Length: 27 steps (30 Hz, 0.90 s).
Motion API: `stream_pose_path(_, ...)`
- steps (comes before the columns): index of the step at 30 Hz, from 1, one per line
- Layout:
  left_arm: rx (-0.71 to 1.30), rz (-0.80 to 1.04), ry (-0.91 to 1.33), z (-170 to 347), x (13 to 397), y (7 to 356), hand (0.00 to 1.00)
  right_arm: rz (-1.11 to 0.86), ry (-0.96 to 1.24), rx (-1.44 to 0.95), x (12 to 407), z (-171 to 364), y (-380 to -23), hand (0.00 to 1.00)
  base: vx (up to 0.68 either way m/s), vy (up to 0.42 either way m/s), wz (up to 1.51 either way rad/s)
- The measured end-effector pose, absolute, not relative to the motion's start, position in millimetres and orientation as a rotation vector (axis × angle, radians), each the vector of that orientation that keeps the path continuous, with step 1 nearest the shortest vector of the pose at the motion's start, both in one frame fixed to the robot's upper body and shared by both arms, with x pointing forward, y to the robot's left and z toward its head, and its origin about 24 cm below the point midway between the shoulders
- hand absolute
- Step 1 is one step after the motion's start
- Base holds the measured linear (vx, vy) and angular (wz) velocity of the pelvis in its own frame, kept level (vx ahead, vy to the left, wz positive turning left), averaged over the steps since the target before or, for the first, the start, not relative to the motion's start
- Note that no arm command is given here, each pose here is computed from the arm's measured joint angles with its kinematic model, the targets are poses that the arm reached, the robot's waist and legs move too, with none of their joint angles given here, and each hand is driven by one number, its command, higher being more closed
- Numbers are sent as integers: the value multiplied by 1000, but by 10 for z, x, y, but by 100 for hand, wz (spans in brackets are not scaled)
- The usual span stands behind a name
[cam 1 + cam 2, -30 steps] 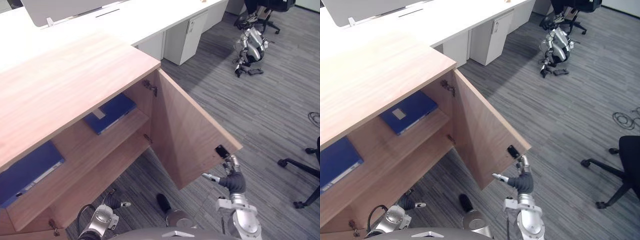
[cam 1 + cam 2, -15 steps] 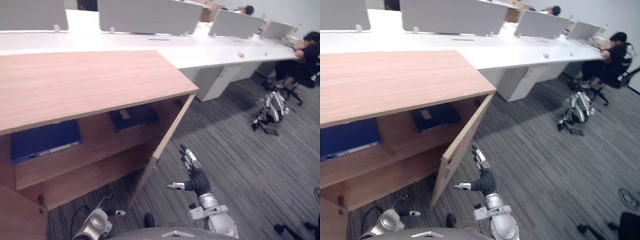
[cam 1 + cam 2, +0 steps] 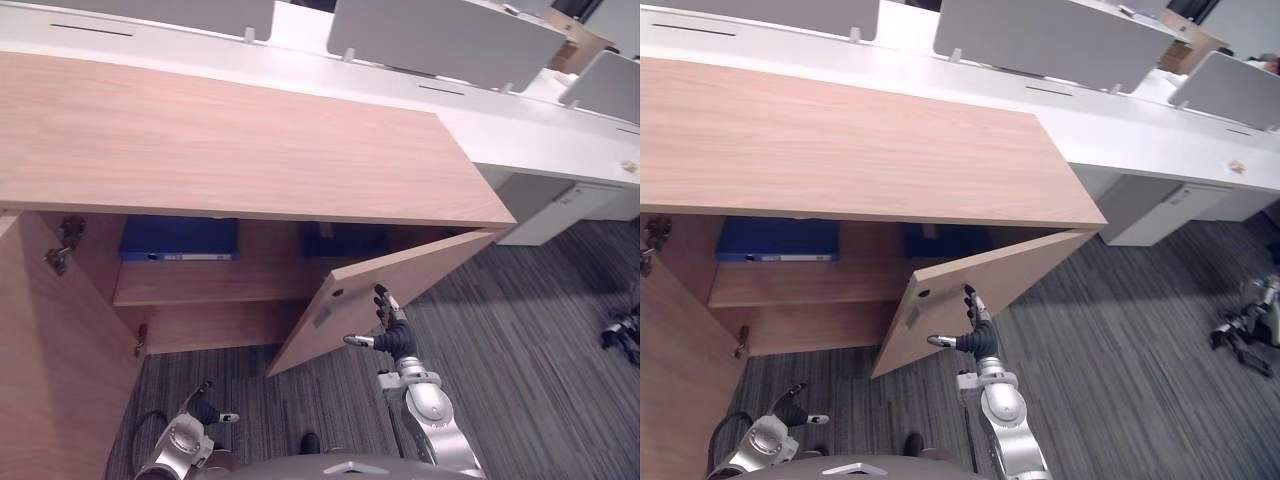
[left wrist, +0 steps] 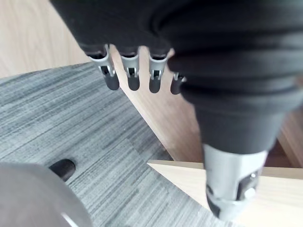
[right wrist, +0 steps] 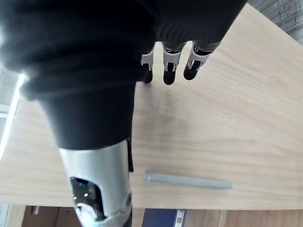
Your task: Walk over to the cabinet, pick up the folder, carry it to the office cabinet, place the folder inside the office cabinet, then close the office cabinet door
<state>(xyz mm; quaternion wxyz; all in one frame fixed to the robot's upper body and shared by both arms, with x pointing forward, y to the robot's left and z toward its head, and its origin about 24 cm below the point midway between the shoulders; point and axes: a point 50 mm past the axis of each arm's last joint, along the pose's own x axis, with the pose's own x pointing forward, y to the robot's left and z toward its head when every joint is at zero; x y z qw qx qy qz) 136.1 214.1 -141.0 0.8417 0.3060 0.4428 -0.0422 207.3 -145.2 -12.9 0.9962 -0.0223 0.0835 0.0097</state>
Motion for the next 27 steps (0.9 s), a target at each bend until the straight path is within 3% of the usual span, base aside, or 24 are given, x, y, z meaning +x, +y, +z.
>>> stream_pose_path(7, 594, -43, 957, -1425, 1305, 2168, 0, 10, 156, -71, 2382, -114, -1438, 0, -42, 6, 8)
stream_pose_path(17, 551, 18, 992, -1448, 1247, 2210, 0, 8, 191, -110, 2502, -161, -1467, 0, -88, -27, 5)
stream_pose_path(27, 509, 37, 1002, -1470, 1238, 2150, 0, -25, 353, -181, 2160, -527, -1601, 0, 1, -9, -2)
